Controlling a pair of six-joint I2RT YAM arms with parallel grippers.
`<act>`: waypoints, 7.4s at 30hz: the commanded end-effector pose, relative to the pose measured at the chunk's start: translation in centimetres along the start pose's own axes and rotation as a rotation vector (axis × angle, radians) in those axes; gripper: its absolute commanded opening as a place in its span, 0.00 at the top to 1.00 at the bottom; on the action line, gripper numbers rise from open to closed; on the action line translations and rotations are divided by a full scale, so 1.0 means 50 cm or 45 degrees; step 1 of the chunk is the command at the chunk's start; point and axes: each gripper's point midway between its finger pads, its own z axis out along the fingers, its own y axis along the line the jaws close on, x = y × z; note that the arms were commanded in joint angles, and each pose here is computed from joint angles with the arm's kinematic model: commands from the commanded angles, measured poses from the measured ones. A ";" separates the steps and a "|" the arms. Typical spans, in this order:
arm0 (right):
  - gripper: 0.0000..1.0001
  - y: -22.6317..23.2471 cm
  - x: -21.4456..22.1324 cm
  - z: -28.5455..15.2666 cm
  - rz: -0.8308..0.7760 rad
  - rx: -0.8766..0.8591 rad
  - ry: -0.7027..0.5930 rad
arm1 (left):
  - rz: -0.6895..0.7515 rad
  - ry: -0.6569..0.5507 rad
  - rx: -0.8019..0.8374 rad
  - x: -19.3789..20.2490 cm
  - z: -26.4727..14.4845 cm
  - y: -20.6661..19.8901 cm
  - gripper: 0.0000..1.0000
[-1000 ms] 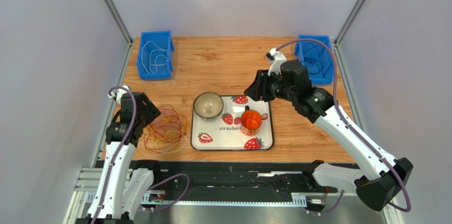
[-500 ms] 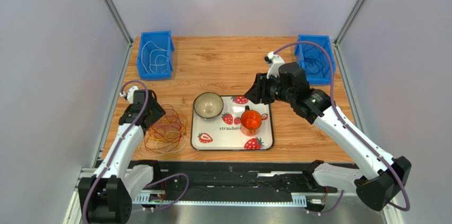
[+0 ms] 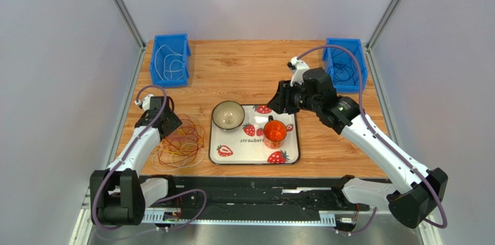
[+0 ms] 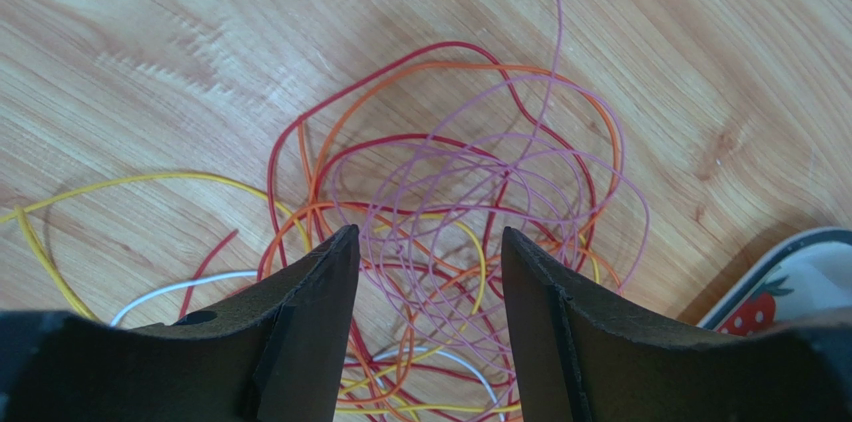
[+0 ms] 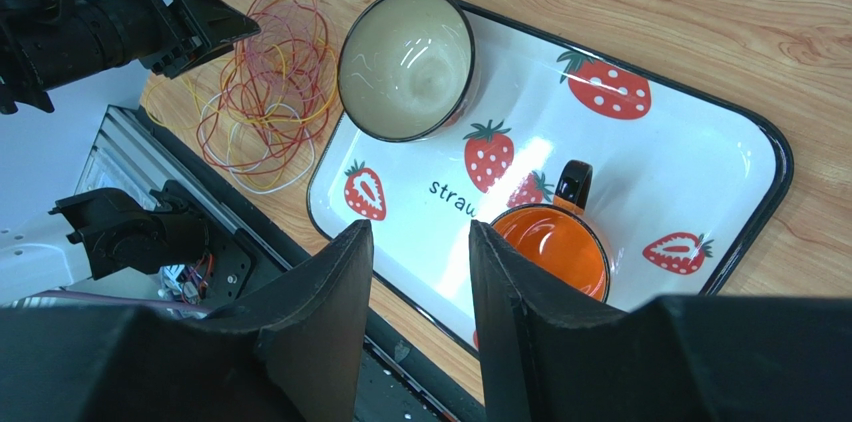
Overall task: Untangle the cables
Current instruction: Pick up the cable from the cable, then place the cable in the bin.
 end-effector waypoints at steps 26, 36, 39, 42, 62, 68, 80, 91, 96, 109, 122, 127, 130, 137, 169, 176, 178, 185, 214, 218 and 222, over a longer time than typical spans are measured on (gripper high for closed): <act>0.56 0.009 -0.011 0.009 -0.044 -0.032 -0.013 | 0.013 0.055 -0.013 -0.007 0.051 -0.007 0.58; 0.57 0.008 -0.007 0.010 -0.044 -0.030 -0.003 | -0.002 0.022 -0.007 -0.019 0.033 -0.005 1.00; 0.56 0.009 -0.007 0.006 -0.043 -0.029 -0.006 | -0.035 -0.021 0.069 -0.038 -0.004 -0.021 1.00; 0.56 0.010 -0.012 0.002 -0.044 -0.029 -0.016 | -0.066 -0.103 0.147 -0.072 -0.056 -0.036 1.00; 0.56 0.056 -0.033 -0.013 0.014 -0.144 -0.046 | -0.086 -0.548 0.632 -0.288 -0.462 -0.116 1.00; 0.56 0.077 -0.042 -0.025 0.003 -0.201 -0.071 | -0.089 -0.688 0.960 -0.322 -0.617 -0.163 1.00; 0.56 0.102 -0.022 -0.014 0.004 -0.260 -0.030 | -0.070 -0.598 0.827 -0.253 -0.478 -0.135 1.00; 0.56 0.096 -0.019 -0.016 0.006 -0.235 -0.030 | -0.075 -0.545 0.777 -0.243 -0.439 -0.135 1.00; 0.56 0.096 -0.014 -0.015 0.012 -0.239 -0.019 | -0.070 -0.486 0.742 -0.231 -0.412 -0.136 1.00; 0.56 0.059 0.019 -0.004 0.031 -0.142 0.029 | -0.090 -0.525 0.610 -0.322 -0.349 -0.174 1.00; 0.57 0.018 0.100 0.017 0.073 -0.084 0.149 | -0.183 -0.628 0.505 -0.500 -0.256 -0.231 1.00; 0.56 0.010 0.107 0.009 0.068 -0.061 0.160 | -0.201 -0.588 0.459 -0.567 -0.168 -0.250 1.00; 0.56 0.005 0.112 0.004 0.057 -0.047 0.173 | -0.175 -0.561 0.468 -0.607 -0.111 -0.272 1.00; 0.56 -0.011 0.125 -0.003 0.043 -0.003 0.185 | -0.133 -0.504 0.591 -0.676 -0.016 -0.342 1.00; 0.56 -0.020 0.137 -0.003 0.057 0.021 0.204 | -0.116 -0.441 0.643 -0.705 0.090 -0.394 0.54; 0.56 -0.016 0.135 -0.008 0.061 0.013 0.195 | -0.107 -0.479 0.639 -0.715 0.043 -0.384 0.48; 0.56 -0.013 0.132 -0.010 0.065 0.004 0.187 | -0.110 -0.472 0.608 -0.704 0.032 -0.369 0.48; 0.56 -0.003 0.125 -0.018 0.075 -0.025 0.157 | -0.180 -0.448 0.458 -0.628 -0.021 -0.284 0.52; 0.56 0.012 0.150 -0.023 0.095 -0.117 0.163 | -0.328 -0.240 0.036 -0.086 -0.088 0.083 0.31; 0.56 0.007 0.157 -0.022 0.085 -0.108 0.174 | -0.420 -0.265 0.017 -0.079 -0.077 0.092 0.25; 0.55 -0.005 0.164 -0.019 0.065 -0.081 0.180 | -0.466 -0.232 -0.046 -0.072 -0.059 0.101 0.25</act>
